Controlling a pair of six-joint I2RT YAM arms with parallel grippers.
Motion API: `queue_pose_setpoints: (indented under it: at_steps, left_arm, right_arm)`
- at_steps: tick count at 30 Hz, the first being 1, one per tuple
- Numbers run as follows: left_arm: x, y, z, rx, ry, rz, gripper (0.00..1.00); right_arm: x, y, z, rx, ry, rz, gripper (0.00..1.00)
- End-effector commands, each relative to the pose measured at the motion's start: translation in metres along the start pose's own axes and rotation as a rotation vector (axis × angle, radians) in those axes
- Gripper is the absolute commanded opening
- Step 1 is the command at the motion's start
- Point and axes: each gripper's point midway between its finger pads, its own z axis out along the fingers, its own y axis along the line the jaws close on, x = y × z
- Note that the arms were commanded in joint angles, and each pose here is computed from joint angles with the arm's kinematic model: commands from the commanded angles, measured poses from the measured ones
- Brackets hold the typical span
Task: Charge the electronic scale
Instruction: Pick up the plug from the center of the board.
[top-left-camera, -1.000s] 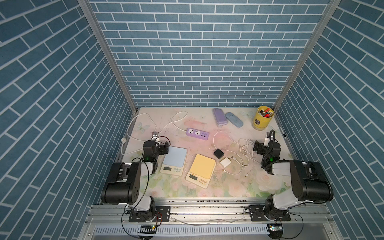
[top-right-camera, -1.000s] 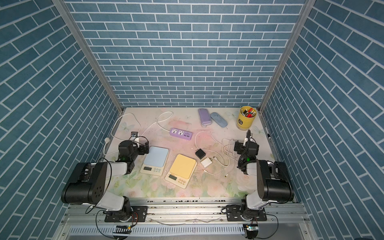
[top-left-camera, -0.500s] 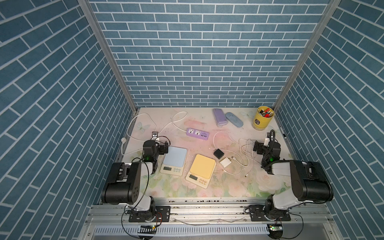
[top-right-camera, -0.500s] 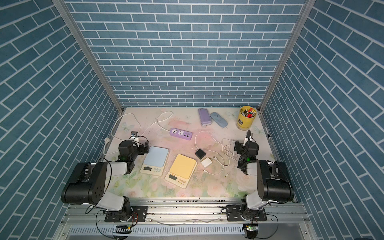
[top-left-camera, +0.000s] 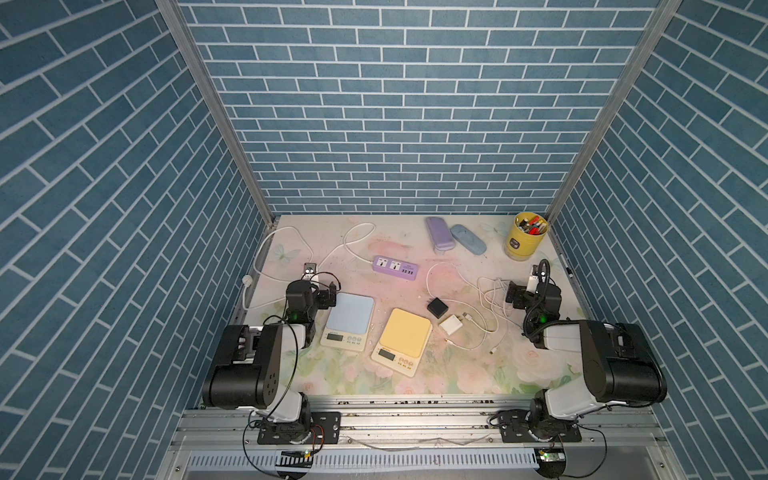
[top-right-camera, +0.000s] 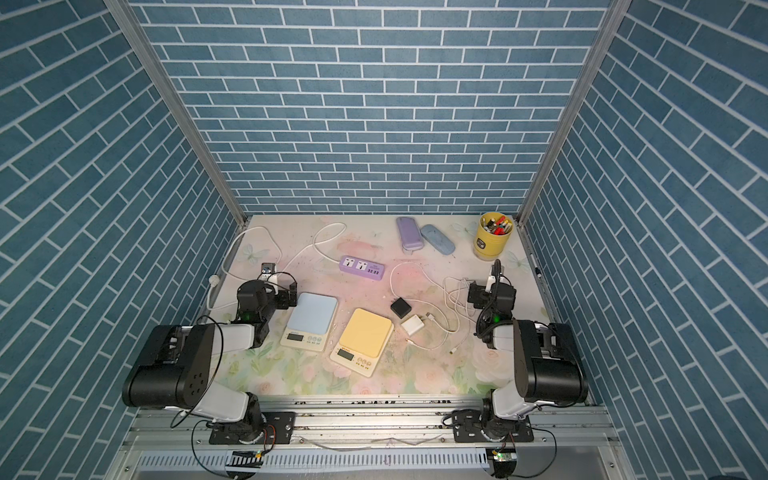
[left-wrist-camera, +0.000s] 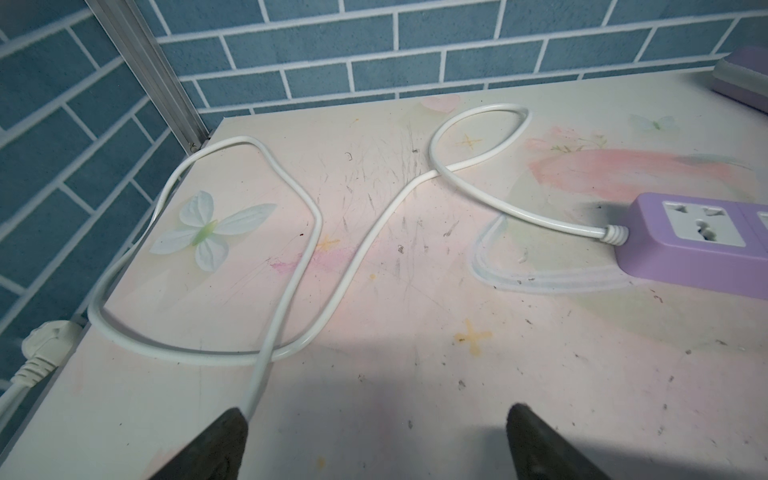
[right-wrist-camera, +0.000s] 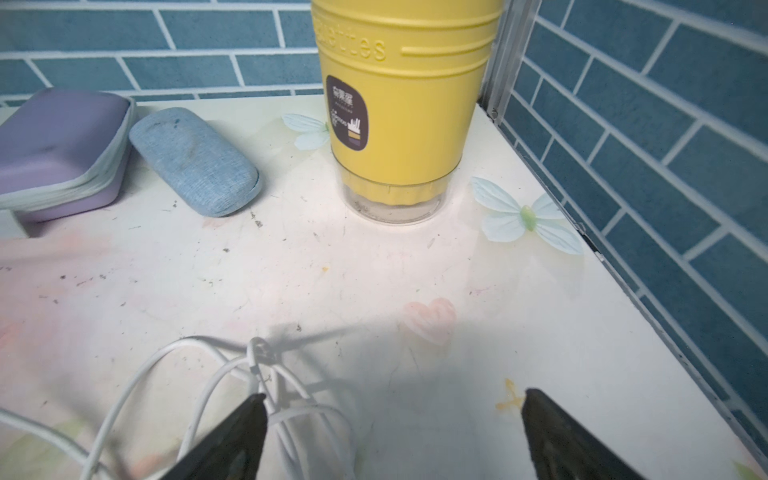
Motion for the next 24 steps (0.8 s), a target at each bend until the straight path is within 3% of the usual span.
queue_pose_setpoints:
  at_steps: [1,3,5,10,14,17,20,24]
  left_arm:
    - [-0.032,0.004,-0.004,-0.015,0.031,-0.008,1.0]
    - [-0.04,0.012,-0.007,-0.059,0.133,-0.072,1.0]
    - [-0.052,0.004,-0.008,-0.006,0.126,-0.112,1.0]
    - [-0.058,-0.028,-0.01,0.078,0.206,-0.193,1.0]
    - [-0.049,-0.091,-0.023,0.18,0.309,-0.031,1.0]
    - [-0.035,-0.139,-0.038,0.267,0.366,0.099,0.99]
    - [-0.022,-0.175,-0.051,0.342,0.411,0.174,1.0]
    - [-0.012,-0.207,-0.065,0.414,0.411,0.216,0.99]
  right_arm:
    - [-0.019,0.01,-0.008,-0.055,0.0,-0.032,0.92]
    - [-0.028,0.007,-0.015,-0.043,0.113,0.011,0.89]
    - [-0.042,0.007,-0.019,-0.036,0.182,0.045,0.83]
    - [-0.068,0.046,-0.032,-0.085,0.249,-0.027,0.8]
    - [-0.07,0.125,-0.041,-0.261,0.308,-0.117,0.79]
    - [-0.06,0.178,-0.047,-0.383,0.366,-0.086,0.76]
    - [-0.038,0.213,-0.056,-0.472,0.45,-0.038,0.73]
    - [-0.002,0.232,-0.079,-0.502,0.562,-0.151,0.71]
